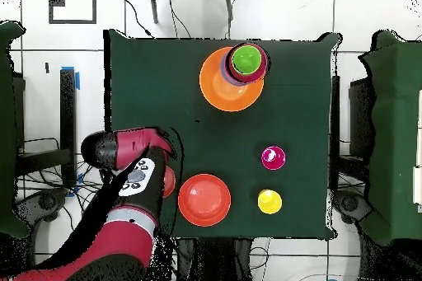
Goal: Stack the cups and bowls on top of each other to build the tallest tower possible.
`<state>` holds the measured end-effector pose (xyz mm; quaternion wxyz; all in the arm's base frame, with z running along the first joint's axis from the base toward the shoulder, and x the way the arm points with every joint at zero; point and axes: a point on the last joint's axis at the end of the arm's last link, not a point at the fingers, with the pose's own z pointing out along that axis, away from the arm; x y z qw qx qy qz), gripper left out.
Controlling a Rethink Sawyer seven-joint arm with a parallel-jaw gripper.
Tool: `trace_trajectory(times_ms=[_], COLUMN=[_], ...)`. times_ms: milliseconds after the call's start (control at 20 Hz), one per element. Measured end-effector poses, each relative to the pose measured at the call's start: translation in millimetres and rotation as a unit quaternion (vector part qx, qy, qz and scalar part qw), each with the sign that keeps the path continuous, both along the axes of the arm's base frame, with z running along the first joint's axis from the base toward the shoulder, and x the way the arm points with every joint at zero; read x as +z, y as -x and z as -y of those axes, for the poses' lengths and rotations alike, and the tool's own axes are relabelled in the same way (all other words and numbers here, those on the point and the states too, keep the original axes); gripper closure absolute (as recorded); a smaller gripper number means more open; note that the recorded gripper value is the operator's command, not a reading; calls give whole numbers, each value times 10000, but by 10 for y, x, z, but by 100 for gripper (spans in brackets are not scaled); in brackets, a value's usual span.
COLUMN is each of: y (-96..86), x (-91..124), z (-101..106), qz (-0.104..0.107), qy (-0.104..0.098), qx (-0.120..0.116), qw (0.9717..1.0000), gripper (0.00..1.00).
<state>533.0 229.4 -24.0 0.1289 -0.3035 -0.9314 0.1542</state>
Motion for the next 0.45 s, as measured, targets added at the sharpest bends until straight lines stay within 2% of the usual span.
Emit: trace_trajectory(times_ms=[450], y=[66], x=[-107], z=[72], qz=[-99], qy=[80], qx=[-20], qw=[9999], gripper=[0])
